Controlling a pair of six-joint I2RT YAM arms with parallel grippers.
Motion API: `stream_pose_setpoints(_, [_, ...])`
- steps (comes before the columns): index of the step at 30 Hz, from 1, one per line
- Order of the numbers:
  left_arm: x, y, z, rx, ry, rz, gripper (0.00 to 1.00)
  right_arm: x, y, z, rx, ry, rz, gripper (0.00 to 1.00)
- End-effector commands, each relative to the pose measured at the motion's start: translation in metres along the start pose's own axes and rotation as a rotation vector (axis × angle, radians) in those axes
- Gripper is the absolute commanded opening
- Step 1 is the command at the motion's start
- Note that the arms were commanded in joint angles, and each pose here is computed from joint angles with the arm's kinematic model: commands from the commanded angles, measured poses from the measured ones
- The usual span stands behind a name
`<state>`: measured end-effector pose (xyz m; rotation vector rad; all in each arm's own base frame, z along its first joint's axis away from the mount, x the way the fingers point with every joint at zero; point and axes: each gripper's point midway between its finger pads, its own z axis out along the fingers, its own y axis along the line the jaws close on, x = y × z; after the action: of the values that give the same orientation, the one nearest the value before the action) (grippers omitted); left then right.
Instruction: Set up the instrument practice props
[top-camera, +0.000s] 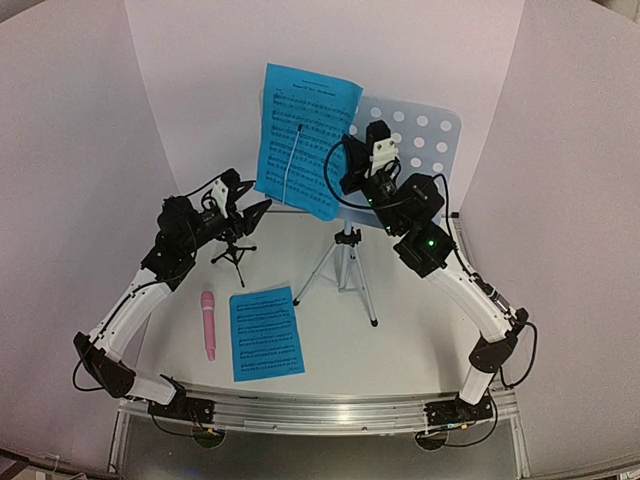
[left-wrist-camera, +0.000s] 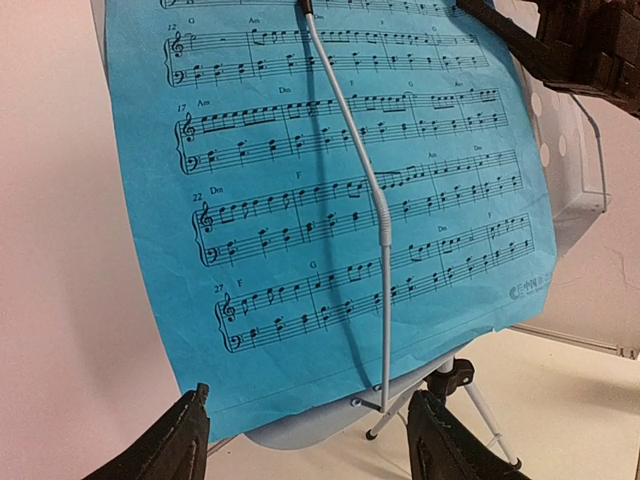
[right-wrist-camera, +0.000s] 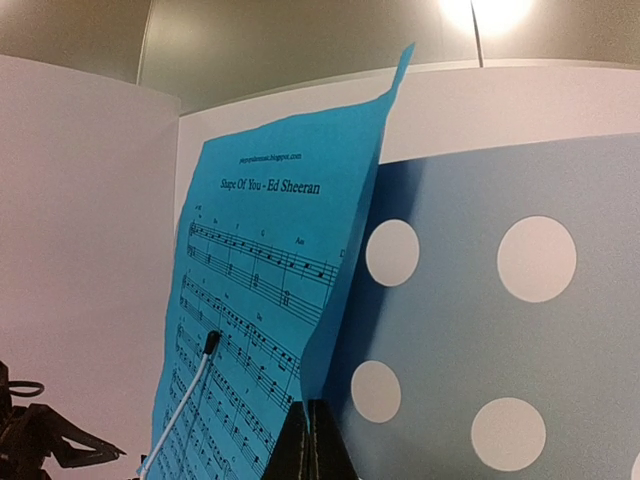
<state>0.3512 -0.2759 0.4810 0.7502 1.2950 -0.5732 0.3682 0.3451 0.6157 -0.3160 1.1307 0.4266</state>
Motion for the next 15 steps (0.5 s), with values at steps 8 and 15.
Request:
stream_pose_setpoints(8, [-0.0241,-0.0019,-0.0104,0.003,-0.065,0.036,0.67,-0.0460,-0.0196,-0.0145,0.043,-0.072,-0.028,0.00])
stream_pose_setpoints(15, [-0.0237,-0.0018,-0.0098,0.004,-0.061,0.034,0.67,-0.0497,-0.0209,-0.0159,0.043,-0.063,-0.076,0.00])
